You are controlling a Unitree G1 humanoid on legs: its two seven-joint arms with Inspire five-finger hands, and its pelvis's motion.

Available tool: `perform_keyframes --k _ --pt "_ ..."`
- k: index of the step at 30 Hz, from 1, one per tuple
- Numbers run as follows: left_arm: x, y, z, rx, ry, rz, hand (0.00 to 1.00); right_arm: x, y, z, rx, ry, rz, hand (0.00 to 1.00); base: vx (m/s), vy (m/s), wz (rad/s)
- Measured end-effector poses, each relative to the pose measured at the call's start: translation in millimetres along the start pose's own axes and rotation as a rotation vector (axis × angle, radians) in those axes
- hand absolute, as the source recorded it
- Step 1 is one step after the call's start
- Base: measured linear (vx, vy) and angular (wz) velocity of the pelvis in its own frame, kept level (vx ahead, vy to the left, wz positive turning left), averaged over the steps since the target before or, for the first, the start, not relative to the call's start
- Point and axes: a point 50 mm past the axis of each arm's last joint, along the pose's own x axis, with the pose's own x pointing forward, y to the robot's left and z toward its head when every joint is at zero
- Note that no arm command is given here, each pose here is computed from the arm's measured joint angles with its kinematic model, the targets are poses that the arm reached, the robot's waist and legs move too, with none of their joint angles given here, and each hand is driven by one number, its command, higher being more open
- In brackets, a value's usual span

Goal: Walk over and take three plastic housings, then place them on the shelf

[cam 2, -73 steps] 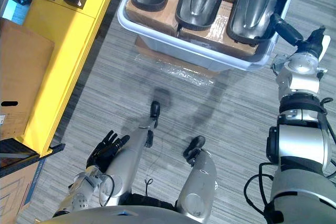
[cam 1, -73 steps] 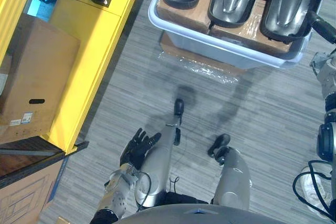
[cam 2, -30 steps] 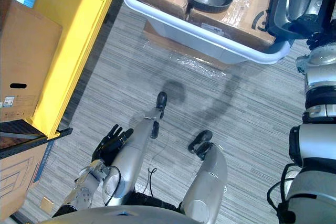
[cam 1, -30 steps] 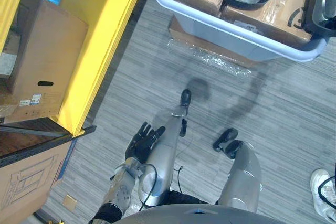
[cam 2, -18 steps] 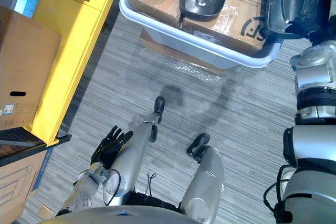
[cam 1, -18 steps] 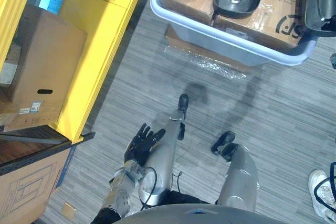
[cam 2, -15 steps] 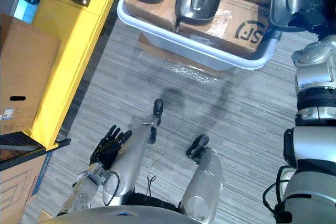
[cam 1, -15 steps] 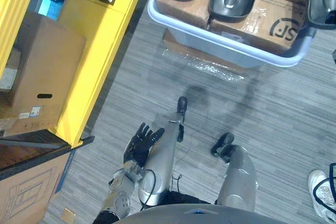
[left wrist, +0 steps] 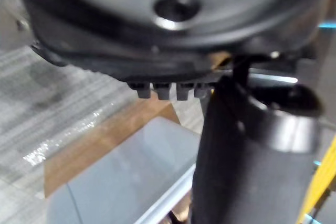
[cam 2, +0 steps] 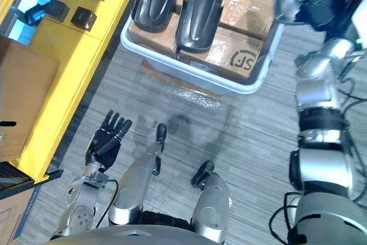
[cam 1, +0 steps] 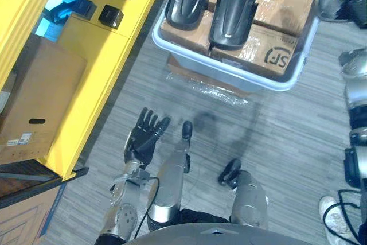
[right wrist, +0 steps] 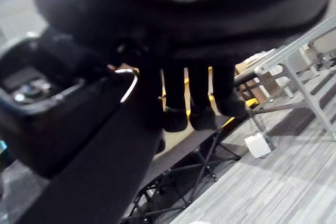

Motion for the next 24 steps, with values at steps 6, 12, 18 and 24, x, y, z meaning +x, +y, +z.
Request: perform_keyframes --k 6,12,18,24 --pt "18.3 -31.9 36.8 0.033 -0.122 -0.145 1.0 -68.2 33.9 8.8 0.039 -0.218 0.11 0.0 0.12 -0.065 0.17" --pt "49.1 -65.5 53.7 0.047 -0.148 -0.274 1.0 -101.6 54.4 23.4 0.099 -0.32 0.18 0.0 0.04 -0.029 -0.02" --pt "52.6 -74.8 36.2 -0.001 -0.052 -0.31 1.0 -130.8 72.5 31.3 0.144 -0.366 0.288 0.0 -0.02 -0.03 -0.16" --pt "58.5 -68.9 6.7 0.062 0.107 -0.284 1.0 -153.1 86.0 41.9 0.18 -0.426 0.384 0.0 -0.08 0.004 -0.2"
